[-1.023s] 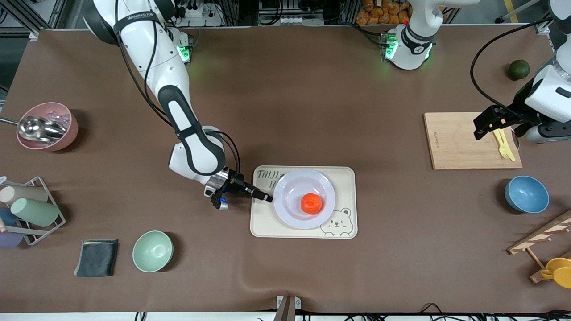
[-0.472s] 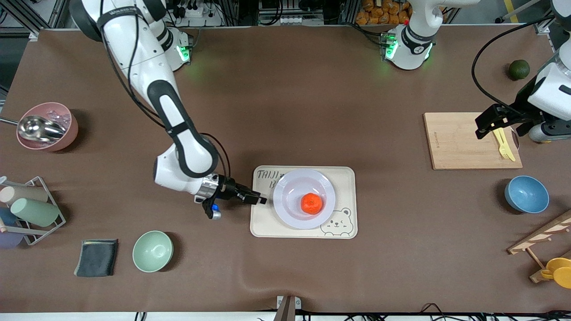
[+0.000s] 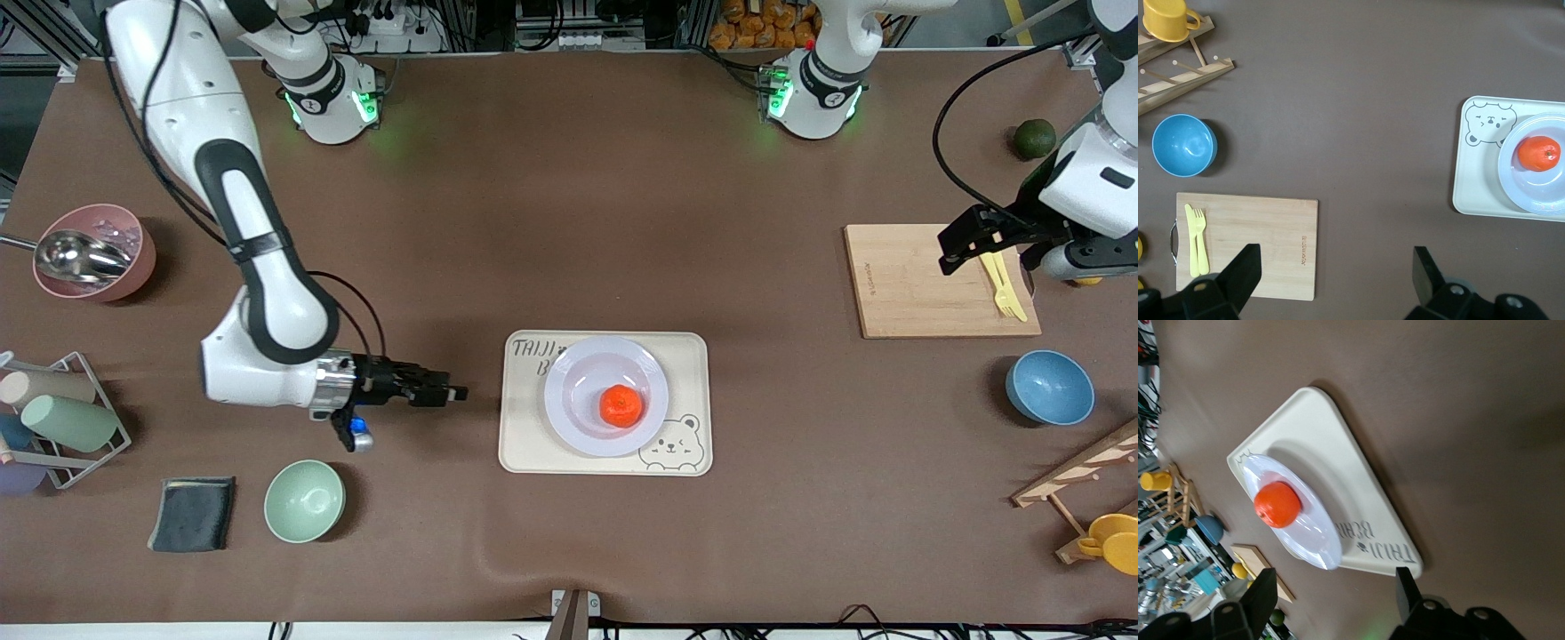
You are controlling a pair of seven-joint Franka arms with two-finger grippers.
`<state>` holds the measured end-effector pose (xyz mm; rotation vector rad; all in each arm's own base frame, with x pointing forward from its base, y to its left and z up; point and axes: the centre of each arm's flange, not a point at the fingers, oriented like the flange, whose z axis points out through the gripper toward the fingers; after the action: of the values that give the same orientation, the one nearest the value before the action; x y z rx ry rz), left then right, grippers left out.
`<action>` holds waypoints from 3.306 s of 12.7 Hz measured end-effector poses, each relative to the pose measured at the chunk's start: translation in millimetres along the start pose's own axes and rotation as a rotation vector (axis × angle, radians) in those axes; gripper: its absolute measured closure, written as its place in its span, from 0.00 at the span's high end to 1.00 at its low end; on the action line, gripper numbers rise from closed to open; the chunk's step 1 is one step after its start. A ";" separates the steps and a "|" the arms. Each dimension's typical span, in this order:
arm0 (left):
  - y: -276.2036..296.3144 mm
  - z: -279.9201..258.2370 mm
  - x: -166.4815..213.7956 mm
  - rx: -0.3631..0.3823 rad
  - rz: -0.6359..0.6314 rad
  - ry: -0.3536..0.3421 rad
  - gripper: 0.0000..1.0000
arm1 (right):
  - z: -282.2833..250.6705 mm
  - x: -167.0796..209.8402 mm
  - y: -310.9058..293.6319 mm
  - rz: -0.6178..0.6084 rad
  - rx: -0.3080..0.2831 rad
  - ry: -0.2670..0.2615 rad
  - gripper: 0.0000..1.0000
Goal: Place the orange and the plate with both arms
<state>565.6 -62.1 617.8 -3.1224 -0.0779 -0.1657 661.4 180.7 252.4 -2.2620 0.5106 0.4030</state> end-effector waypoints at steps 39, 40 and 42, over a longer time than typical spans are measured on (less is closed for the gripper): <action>-8.0 -13.2 -3.9 -0.017 -0.025 0.015 1.00 | -375.7 -244.6 -80.9 -0.311 -0.811 0.262 1.00; -8.5 -13.4 -4.9 -0.016 -0.025 0.009 1.00 | -374.2 -245.1 -82.1 -0.314 -0.818 0.262 1.00; -8.7 -17.1 -4.7 -0.017 -0.025 0.015 1.00 | -371.9 -245.9 -84.1 -0.319 -0.824 0.261 1.00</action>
<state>558.7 -53.9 634.5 -3.1376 -0.1165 -0.1917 534.7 13.9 654.9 -3.1559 0.0896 0.1588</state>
